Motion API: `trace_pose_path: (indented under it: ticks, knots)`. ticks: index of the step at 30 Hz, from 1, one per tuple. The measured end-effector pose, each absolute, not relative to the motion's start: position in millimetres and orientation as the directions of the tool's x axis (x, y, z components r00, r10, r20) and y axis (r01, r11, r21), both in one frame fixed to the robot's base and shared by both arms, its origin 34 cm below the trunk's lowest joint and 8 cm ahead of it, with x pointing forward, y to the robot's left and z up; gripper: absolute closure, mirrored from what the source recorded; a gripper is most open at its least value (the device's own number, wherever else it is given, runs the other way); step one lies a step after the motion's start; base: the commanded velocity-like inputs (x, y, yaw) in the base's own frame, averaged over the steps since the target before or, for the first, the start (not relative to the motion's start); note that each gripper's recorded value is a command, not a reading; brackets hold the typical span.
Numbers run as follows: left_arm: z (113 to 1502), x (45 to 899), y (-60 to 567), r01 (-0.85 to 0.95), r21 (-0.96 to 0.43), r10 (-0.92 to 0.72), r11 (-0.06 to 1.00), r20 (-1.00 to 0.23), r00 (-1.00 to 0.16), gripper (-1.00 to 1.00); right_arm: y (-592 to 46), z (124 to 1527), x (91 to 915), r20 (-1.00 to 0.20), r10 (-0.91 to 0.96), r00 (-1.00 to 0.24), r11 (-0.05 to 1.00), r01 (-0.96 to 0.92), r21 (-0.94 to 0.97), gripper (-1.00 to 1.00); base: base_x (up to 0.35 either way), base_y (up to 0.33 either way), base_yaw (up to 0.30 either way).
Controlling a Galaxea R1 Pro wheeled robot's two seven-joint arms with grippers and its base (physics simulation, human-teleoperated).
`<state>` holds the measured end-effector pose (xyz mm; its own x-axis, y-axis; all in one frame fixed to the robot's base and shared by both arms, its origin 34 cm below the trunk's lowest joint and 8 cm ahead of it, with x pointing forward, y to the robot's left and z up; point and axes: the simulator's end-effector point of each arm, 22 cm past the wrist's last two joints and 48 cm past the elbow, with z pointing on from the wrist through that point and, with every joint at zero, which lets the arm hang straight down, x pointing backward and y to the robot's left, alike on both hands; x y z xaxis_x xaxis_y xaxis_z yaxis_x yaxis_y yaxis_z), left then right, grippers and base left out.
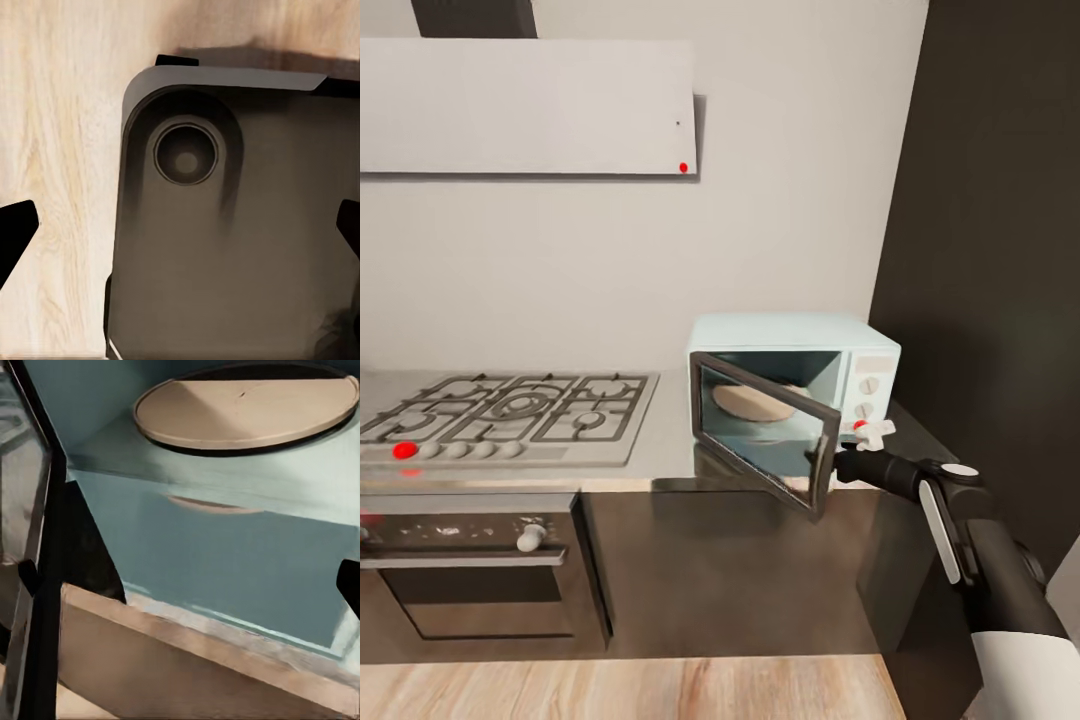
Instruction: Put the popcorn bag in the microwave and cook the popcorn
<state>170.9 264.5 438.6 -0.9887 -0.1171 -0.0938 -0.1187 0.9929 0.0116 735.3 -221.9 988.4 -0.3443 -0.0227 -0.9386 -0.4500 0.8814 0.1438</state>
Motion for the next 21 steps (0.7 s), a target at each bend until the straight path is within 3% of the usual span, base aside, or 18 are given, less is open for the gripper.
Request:
trace_pose_path:
  ticks: [14,21]
  knots:
    - [438.6,170.9,265.4,-0.119,0.012,-0.117,0.993,-0.094,-0.989,-1.0,-221.6,987.8,735.7,-0.938,-0.02,-0.346,0.883,-0.446,0.146,-1.0,-0.236,0.227,0.0]
    - [438.6,170.9,265.3,-0.116,0.012,-0.114,0.993,-0.094,-0.989,-1.0,-224.1,988.0,736.1,-0.938,-0.019,-0.345,0.886,-0.441,0.144,-1.0,-0.139,0.29,0.0]
